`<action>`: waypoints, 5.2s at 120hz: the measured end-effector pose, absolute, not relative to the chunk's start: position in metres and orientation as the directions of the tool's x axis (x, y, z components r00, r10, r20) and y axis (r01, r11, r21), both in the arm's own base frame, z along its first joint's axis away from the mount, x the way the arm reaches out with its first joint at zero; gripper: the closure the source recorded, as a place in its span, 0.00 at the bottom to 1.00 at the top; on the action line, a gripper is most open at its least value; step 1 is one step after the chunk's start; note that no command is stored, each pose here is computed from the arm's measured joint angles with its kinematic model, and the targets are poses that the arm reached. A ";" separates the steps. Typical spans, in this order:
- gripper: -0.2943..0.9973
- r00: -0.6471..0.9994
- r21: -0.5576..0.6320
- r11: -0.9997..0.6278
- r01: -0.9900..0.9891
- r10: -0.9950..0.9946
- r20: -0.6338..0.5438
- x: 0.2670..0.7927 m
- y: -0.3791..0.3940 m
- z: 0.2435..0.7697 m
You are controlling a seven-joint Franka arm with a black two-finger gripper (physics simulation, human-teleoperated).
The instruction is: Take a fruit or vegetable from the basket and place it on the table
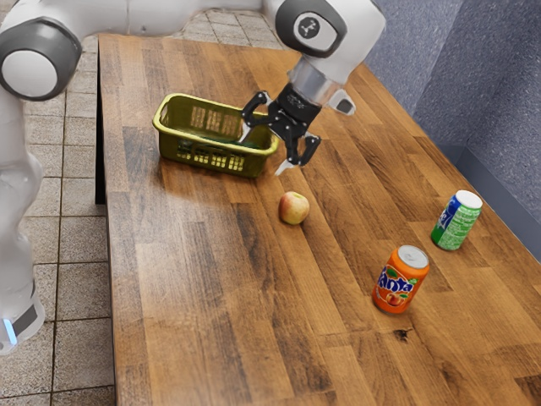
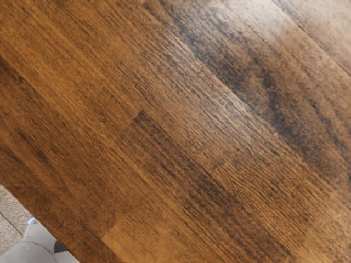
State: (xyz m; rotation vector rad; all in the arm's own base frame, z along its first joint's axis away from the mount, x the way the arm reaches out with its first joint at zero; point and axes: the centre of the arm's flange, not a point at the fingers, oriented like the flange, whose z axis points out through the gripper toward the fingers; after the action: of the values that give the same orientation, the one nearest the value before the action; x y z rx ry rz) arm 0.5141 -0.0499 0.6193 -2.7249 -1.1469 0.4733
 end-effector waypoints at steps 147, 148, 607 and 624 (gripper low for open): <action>0.23 -0.877 -0.188 0.862 0.470 0.480 0.005 0.407 0.298 0.582; 0.23 -0.879 -0.187 0.863 0.469 0.477 0.001 0.408 0.297 0.582; 0.26 -0.995 -0.101 0.995 -0.017 -0.027 -0.097 0.499 0.295 0.428; 0.27 -0.993 -0.097 0.995 -0.010 -0.021 -0.112 0.499 0.292 0.433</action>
State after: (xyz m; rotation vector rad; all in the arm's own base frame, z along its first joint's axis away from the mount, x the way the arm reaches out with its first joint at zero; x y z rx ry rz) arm 0.4993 0.2923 0.4329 0.0259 -3.2511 0.1578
